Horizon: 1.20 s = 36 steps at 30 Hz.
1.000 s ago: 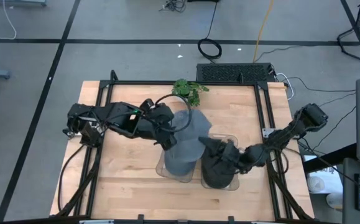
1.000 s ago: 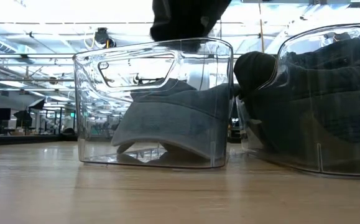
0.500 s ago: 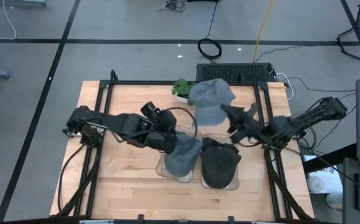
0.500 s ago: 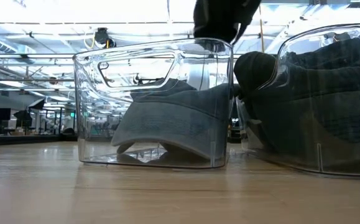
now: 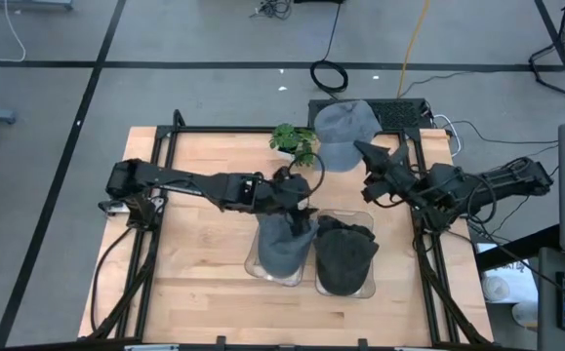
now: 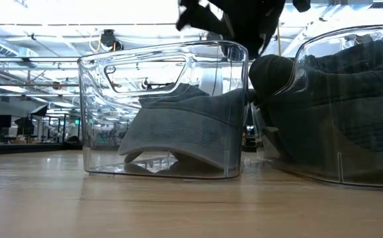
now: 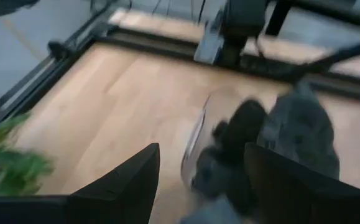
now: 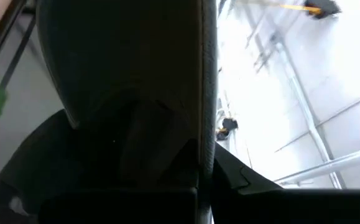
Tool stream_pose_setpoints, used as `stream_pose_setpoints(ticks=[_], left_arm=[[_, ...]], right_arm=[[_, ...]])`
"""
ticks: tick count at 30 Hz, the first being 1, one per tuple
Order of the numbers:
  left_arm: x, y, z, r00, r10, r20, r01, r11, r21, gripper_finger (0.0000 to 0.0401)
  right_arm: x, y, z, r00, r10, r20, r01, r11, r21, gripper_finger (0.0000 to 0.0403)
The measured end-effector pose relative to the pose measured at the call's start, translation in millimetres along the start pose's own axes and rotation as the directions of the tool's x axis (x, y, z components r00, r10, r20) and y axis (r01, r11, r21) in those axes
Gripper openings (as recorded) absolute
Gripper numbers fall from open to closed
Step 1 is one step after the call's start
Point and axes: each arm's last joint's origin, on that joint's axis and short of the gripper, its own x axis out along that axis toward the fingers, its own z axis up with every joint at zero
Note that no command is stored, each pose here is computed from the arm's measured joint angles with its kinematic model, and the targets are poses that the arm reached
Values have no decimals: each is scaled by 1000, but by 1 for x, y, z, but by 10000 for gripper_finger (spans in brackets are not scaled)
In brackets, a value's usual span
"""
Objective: Pick & Place hat
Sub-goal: Put the gray cap into the left transparent bin
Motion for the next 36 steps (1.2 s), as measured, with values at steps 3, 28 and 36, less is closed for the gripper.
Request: stream_pose_setpoints(ticks=[3, 28, 36], left_arm=[[18, 14, -11, 994, -14, 105, 17, 1000, -23, 246], [-34, -39, -18, 812, 348, 468, -526, 784, 328, 246], [-36, -30, -21, 776, 474, 416, -613, 721, 323, 246]], right_arm=[[-1, -7, 0, 998, -57, 6, 56, 997, 54, 0], [15, -6, 5, 984, -161, 80, 149, 979, 143, 0], [-10, -23, 26, 905, -332, 268, 258, 926, 275, 0]])
